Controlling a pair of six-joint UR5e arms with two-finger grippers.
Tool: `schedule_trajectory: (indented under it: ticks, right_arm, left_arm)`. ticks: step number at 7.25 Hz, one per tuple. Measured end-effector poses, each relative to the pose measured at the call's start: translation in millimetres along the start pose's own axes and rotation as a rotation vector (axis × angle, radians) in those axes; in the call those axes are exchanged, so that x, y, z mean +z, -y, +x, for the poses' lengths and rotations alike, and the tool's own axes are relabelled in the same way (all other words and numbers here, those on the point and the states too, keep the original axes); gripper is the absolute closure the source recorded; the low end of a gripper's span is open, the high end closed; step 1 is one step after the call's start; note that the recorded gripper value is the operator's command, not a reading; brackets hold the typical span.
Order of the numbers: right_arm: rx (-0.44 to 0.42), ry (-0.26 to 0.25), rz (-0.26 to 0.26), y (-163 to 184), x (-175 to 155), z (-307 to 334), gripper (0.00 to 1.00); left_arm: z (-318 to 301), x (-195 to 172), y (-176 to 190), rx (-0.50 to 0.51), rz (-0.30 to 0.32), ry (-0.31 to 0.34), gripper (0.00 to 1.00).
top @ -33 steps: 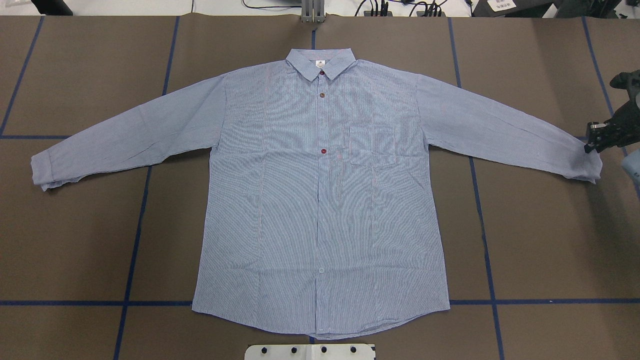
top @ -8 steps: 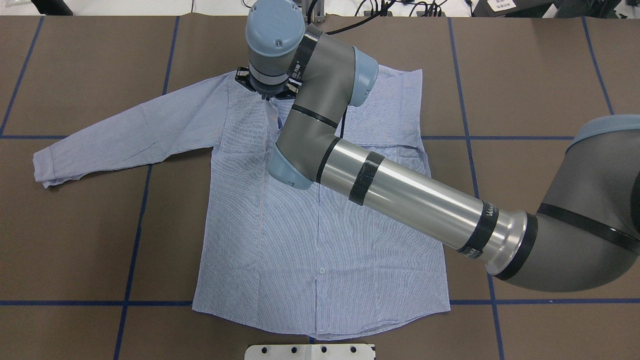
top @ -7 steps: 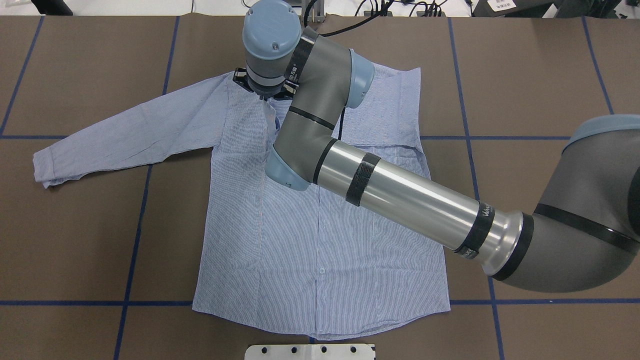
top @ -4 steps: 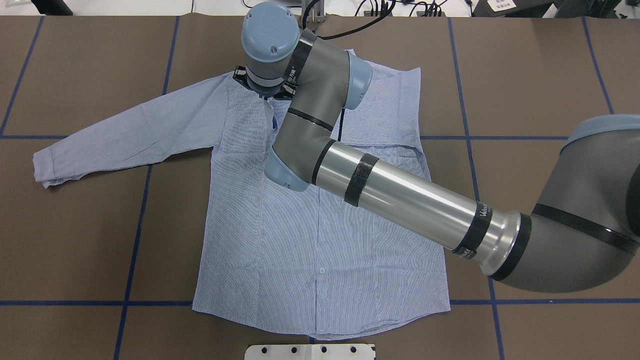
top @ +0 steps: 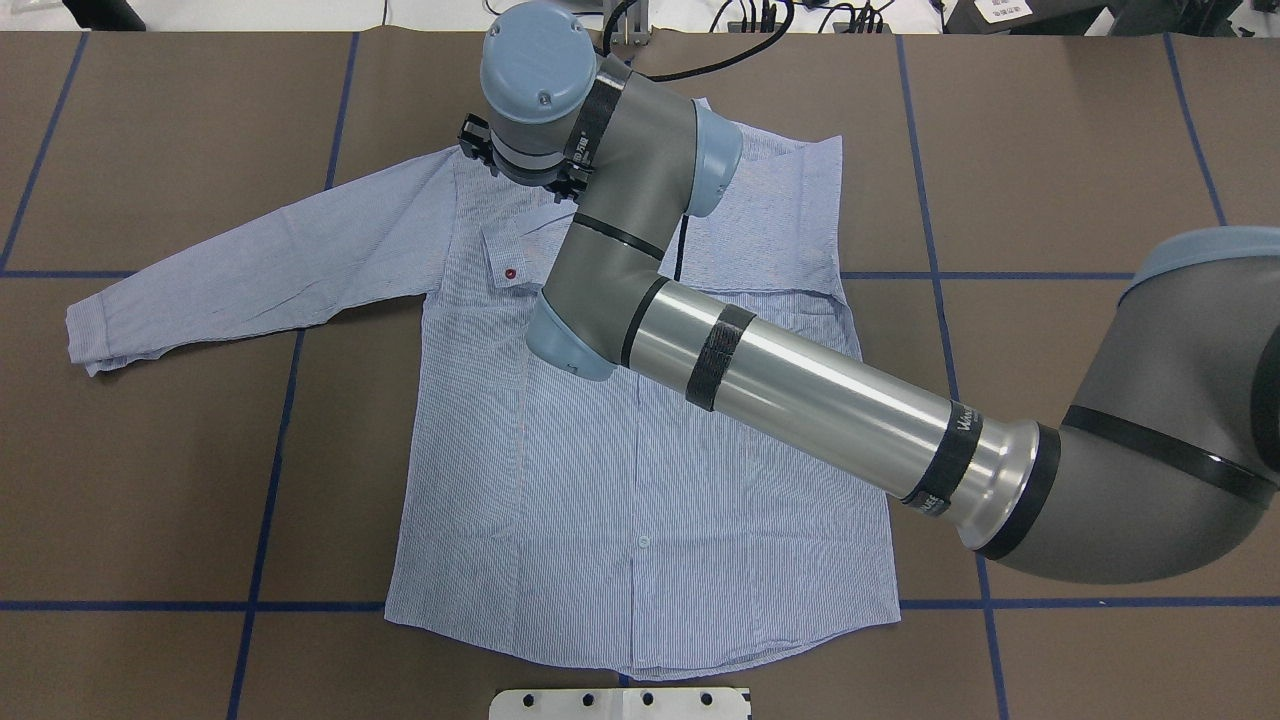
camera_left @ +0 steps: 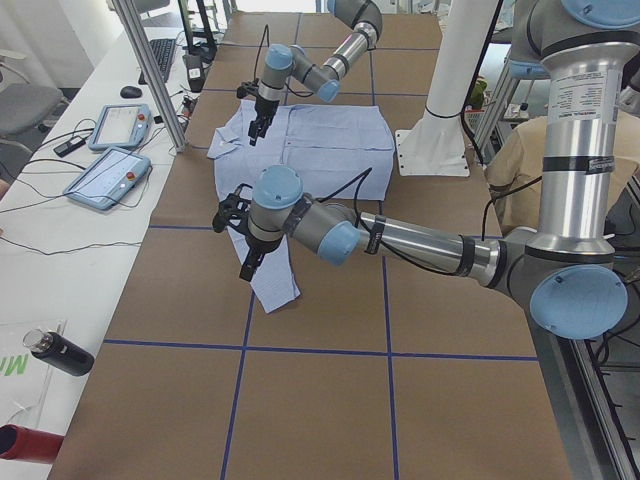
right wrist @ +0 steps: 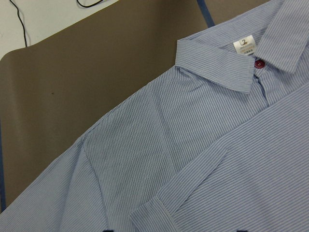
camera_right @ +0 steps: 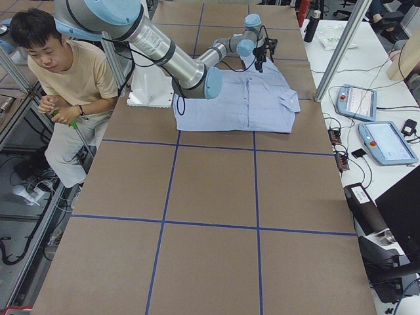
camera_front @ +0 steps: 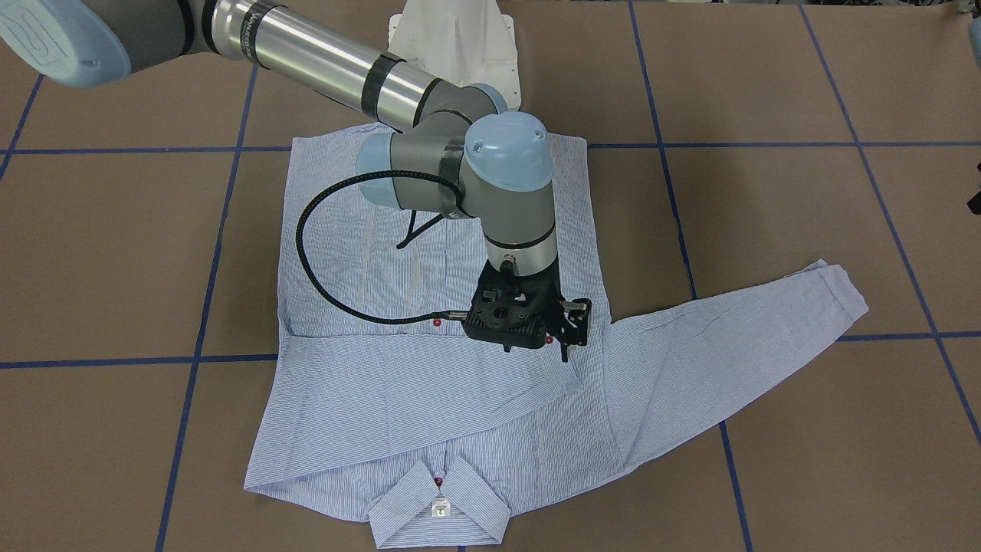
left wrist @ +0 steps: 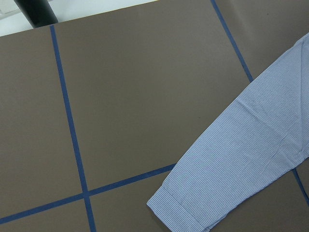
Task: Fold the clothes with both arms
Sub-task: 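Release the sleeve and raise the right gripper while the left grasps the other cuff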
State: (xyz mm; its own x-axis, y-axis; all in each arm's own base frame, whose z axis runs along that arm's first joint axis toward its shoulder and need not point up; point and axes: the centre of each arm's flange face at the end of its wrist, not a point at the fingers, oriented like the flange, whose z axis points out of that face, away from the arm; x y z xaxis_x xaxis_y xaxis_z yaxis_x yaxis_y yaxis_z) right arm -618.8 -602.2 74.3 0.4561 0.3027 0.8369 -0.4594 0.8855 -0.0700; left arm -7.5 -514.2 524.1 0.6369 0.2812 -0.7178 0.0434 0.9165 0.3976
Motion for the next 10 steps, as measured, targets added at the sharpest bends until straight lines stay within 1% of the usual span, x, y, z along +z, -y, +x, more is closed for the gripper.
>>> schedule_trajectory:
  ticks: [1,2,3,4,5,6,7,9,10]
  right_arm:
    - [0.019,0.004,-0.005,11,-4,11,0.01]
    - [0.035,0.014,-0.019,24,-9,34,0.01]
    - [0.046,0.027,-0.035,35,-17,63,0.01]
    - [0.055,0.034,-0.056,45,-26,91,0.01]
    - [0.064,0.039,-0.082,58,-36,123,0.01]
    - [0.073,0.046,-0.102,71,-49,157,0.01]
    - [0.079,0.052,-0.108,79,-59,181,0.01]
    - [0.081,0.055,-0.106,83,-66,196,0.01]
    - [0.081,0.055,-0.104,82,-66,197,0.01]
  left_arm:
    - [-12,19,15,-0.035,-0.016,-0.003,0.01]
    - [-16,45,28,-0.081,-0.041,-0.017,0.01]
    - [-14,78,30,-0.104,-0.062,-0.041,0.01]
    - [-10,113,23,-0.117,-0.074,-0.068,0.02]
    - [-1,149,10,-0.126,-0.085,-0.097,0.09]
    - [2,181,-5,-0.128,-0.088,-0.106,0.18]
    - [0,203,-16,-0.127,-0.078,-0.091,0.26]
    - [-3,220,-28,-0.130,-0.063,-0.060,0.36]
    - [-4,223,-30,-0.133,-0.062,-0.054,0.37]
